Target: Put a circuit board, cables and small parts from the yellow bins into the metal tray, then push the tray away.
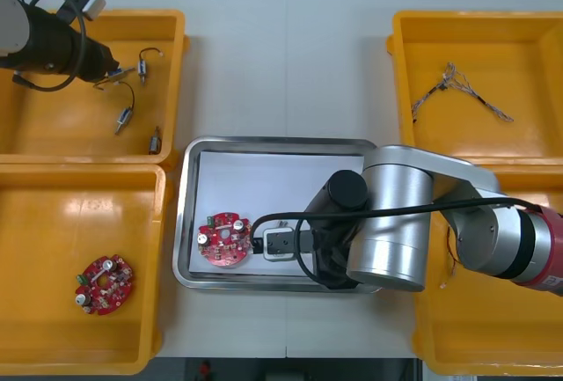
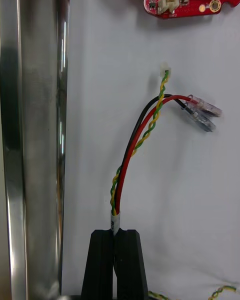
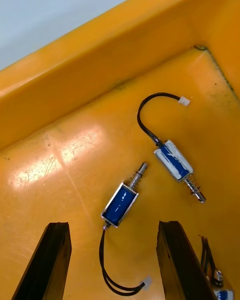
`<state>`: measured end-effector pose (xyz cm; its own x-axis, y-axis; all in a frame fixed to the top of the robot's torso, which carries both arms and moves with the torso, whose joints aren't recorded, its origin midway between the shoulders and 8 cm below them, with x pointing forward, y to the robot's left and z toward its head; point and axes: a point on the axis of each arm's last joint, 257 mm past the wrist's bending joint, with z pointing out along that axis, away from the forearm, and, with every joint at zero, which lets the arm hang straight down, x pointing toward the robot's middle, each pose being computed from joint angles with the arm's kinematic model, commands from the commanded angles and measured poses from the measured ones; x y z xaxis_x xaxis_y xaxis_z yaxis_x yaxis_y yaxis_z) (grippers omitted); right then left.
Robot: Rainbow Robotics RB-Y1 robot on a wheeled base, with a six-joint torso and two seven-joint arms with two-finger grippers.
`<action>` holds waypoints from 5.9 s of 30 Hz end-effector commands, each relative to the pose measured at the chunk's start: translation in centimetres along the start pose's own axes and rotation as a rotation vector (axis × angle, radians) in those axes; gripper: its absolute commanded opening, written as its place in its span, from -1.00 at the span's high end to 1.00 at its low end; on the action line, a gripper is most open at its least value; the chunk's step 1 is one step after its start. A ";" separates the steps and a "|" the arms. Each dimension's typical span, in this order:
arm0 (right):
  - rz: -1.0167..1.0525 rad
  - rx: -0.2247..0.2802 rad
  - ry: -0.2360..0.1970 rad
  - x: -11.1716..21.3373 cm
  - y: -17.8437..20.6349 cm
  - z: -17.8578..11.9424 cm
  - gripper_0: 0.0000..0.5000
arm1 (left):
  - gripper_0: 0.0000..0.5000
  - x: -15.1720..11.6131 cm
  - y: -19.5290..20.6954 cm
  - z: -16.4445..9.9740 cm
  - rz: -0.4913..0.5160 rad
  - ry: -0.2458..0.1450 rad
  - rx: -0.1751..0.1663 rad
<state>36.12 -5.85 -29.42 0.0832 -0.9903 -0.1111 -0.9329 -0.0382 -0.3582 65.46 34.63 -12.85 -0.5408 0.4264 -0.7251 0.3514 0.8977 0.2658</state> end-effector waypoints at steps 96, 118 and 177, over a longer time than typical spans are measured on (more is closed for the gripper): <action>0.939 0.331 0.088 21.2 -23.4 -19.9 -1.00 | 1.00 2.2 2.6 -6.7 -0.028 0.237 -0.015; 1.120 0.226 0.148 28.2 -23.8 -19.9 -1.00 | 0.99 0.8 -12.5 -16.0 -0.187 0.323 0.025; 0.846 0.284 0.102 34.1 -28.9 -5.1 -1.00 | 0.91 9.0 -29.1 -2.7 -0.305 0.302 -0.042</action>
<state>63.92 -39.15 -18.10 -0.6546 -0.6652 -0.3592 -0.5370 0.7436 -0.3985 48.44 12.39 -25.12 -0.8128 0.2059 -0.5449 0.1627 0.9785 0.1271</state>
